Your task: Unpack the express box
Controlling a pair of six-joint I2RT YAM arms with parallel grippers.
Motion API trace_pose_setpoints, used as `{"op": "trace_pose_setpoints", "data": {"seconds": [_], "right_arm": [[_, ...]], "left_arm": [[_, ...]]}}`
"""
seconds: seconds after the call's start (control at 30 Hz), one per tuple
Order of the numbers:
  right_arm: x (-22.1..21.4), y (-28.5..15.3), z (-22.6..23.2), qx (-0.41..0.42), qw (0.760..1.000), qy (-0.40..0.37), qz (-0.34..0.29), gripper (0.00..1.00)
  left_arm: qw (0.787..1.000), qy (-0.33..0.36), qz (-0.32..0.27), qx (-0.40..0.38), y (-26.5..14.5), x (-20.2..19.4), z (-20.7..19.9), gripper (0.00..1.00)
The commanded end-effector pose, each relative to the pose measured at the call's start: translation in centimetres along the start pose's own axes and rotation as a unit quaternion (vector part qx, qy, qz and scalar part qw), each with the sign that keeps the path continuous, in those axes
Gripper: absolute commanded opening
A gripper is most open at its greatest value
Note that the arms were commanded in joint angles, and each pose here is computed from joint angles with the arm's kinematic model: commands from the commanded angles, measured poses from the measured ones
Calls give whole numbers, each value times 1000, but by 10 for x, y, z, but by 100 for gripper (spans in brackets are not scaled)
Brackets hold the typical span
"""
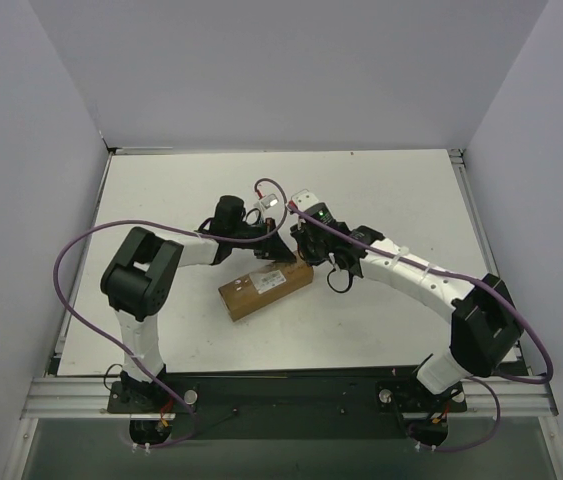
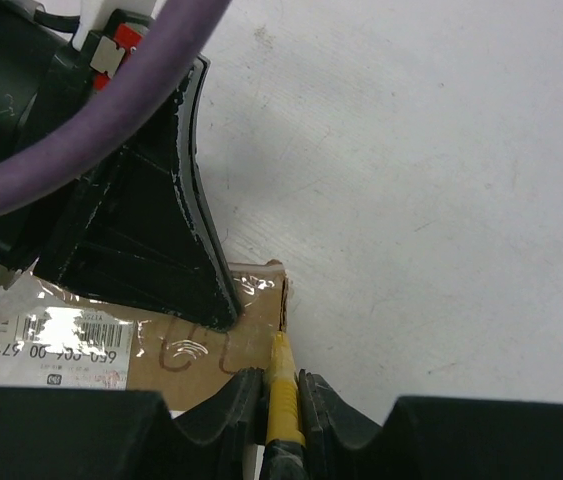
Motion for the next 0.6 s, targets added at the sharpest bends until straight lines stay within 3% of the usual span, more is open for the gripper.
{"op": "trace_pose_setpoints", "data": {"seconds": [0.0, 0.4, 0.57], "right_arm": [[-11, -25, 1, -6, 999, 5, 42, 0], [-13, -39, 3, -16, 999, 6, 40, 0], [33, -58, -17, -60, 998, 1, -30, 0]], "left_arm": [[996, 5, -27, 90, 2, 2, 34, 0], [992, 11, -34, 122, -2, -3, 39, 0], [996, 32, -27, 85, 3, 2, 22, 0]]}}
Point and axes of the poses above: each gripper's point midway between its finger pads, its own y axis out along the fingers, its own z axis along the line the jaws close on, x = y × z, the point moved 2 cm from there along -y, back along the fingers, and after that the axes turned 3 degrees about -y, right-handed, at the moved point
